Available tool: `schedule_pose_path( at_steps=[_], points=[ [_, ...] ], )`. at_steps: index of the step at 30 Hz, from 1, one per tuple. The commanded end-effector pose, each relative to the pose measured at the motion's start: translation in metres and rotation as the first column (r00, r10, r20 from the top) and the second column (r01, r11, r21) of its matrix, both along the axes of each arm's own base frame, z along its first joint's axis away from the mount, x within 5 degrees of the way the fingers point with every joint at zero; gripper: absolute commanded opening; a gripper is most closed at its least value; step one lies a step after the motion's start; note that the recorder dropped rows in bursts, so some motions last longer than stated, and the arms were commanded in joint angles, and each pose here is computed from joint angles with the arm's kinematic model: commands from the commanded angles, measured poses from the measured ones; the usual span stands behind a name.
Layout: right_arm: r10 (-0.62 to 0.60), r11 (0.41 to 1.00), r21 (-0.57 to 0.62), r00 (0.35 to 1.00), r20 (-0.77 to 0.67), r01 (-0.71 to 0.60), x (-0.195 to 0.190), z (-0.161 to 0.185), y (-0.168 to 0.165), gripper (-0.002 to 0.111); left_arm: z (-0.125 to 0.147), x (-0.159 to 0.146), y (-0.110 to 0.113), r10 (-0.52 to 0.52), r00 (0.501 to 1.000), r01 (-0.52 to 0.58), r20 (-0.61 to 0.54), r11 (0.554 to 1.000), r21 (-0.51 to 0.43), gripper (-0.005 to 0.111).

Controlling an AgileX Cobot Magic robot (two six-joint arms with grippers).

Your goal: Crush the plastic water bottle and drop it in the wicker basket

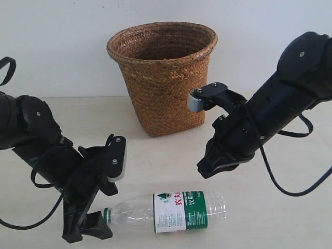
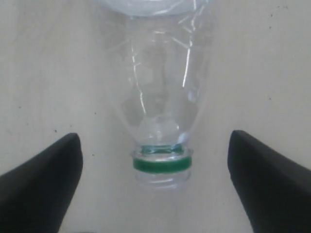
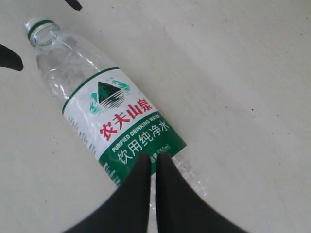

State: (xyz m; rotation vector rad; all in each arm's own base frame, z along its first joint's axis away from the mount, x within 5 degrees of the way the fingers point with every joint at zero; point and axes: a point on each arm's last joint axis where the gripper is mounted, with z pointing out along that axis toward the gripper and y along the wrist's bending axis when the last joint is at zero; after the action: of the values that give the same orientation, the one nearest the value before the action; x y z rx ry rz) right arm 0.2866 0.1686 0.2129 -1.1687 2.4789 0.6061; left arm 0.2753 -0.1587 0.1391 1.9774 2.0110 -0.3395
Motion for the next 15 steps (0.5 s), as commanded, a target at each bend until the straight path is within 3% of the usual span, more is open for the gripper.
schedule_pose_path(
  at_steps=[1,10,12,14,15],
  points=[
    [-0.002,1.0,-0.011,1.0,-0.005,0.002,0.004,-0.007,0.001,0.0,-0.006,0.001,-0.004,-0.02,1.0,0.02,0.008,1.0,0.004,0.075],
    [-0.009,1.0,-0.016,1.0,-0.004,0.009,0.006,-0.011,0.002,0.0,-0.021,0.006,-0.005,0.01,1.0,-0.01,0.004,1.0,0.013,0.062],
    [-0.01,1.0,-0.016,1.0,-0.002,0.01,0.006,-0.011,0.002,0.0,-0.021,0.006,-0.005,0.011,1.0,-0.011,0.007,1.0,0.013,0.043],
    [-0.008,1.0,-0.016,1.0,-0.006,0.008,0.006,-0.011,0.002,0.0,-0.021,0.006,-0.005,0.01,1.0,-0.01,0.005,1.0,0.013,0.008],
    [0.005,1.0,-0.012,1.0,-0.018,-0.005,0.006,-0.008,0.003,0.0,-0.021,0.006,-0.005,0.003,1.0,-0.003,0.008,1.0,0.013,0.005]
  ],
)
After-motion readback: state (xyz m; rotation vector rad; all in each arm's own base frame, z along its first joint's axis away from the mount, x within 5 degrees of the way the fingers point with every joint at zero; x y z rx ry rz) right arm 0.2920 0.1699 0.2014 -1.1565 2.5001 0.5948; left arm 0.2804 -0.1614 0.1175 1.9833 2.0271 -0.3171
